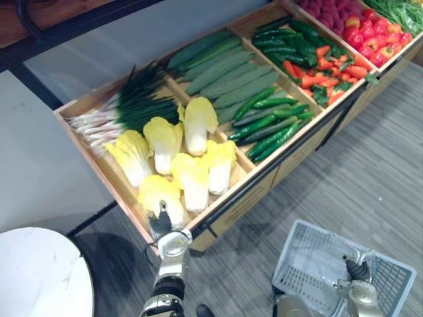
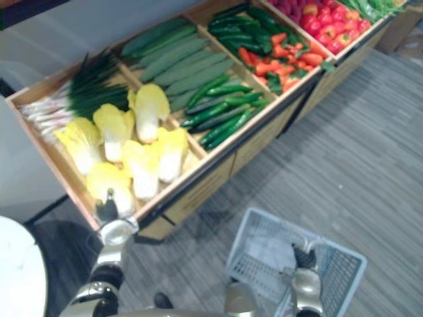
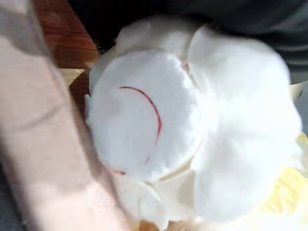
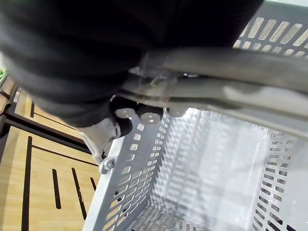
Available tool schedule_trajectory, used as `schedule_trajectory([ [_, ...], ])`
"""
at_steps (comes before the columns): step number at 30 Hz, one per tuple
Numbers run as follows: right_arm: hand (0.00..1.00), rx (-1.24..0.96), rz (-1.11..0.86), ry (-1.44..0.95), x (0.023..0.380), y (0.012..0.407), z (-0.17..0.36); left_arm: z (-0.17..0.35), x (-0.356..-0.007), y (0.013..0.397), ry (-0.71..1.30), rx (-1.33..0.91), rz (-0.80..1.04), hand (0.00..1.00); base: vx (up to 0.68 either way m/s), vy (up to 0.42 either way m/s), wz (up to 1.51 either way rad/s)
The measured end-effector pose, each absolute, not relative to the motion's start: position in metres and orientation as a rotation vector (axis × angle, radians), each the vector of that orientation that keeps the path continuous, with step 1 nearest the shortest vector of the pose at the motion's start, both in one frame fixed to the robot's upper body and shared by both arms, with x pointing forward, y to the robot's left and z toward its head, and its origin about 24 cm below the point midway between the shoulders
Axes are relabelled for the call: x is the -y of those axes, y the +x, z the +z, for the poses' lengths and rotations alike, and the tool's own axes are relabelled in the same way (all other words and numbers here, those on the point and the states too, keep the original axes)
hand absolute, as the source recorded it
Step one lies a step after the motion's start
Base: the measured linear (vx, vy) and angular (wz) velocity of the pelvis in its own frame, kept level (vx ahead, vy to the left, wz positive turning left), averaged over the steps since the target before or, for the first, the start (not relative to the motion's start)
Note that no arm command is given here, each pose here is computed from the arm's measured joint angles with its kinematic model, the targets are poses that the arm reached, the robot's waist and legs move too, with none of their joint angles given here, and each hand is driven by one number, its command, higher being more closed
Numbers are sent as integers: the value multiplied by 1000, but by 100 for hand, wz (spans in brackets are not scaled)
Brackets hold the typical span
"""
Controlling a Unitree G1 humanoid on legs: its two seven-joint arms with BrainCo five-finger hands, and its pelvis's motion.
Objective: Pick vegetable in the basket
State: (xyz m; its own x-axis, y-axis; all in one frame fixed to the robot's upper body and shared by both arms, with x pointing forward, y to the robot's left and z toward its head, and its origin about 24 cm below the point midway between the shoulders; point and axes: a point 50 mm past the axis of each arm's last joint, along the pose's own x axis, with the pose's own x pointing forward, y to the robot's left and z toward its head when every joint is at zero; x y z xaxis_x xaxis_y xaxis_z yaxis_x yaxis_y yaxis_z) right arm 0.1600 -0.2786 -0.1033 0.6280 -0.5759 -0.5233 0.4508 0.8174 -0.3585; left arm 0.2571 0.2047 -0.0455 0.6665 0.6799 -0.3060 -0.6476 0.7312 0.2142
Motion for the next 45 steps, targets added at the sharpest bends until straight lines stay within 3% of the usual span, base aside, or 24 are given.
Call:
schedule_trajectory([
  [12,100,-720,-636,-161,276,143,-112,-47,-197,240,93,-371,676,100,-31,-38,7],
  [26,100,-751,-679,-152,281,127,-116,-27,-211,223,95,-260,728,100,-43,-38,4],
  [40,100,-781,-683,-164,281,119,-120,26,-208,234,78,-13,776,100,0,-1,0],
  [45,100,-770,-740,-192,292,120,-115,57,-184,243,100,139,656,100,-1,-8,-2],
])
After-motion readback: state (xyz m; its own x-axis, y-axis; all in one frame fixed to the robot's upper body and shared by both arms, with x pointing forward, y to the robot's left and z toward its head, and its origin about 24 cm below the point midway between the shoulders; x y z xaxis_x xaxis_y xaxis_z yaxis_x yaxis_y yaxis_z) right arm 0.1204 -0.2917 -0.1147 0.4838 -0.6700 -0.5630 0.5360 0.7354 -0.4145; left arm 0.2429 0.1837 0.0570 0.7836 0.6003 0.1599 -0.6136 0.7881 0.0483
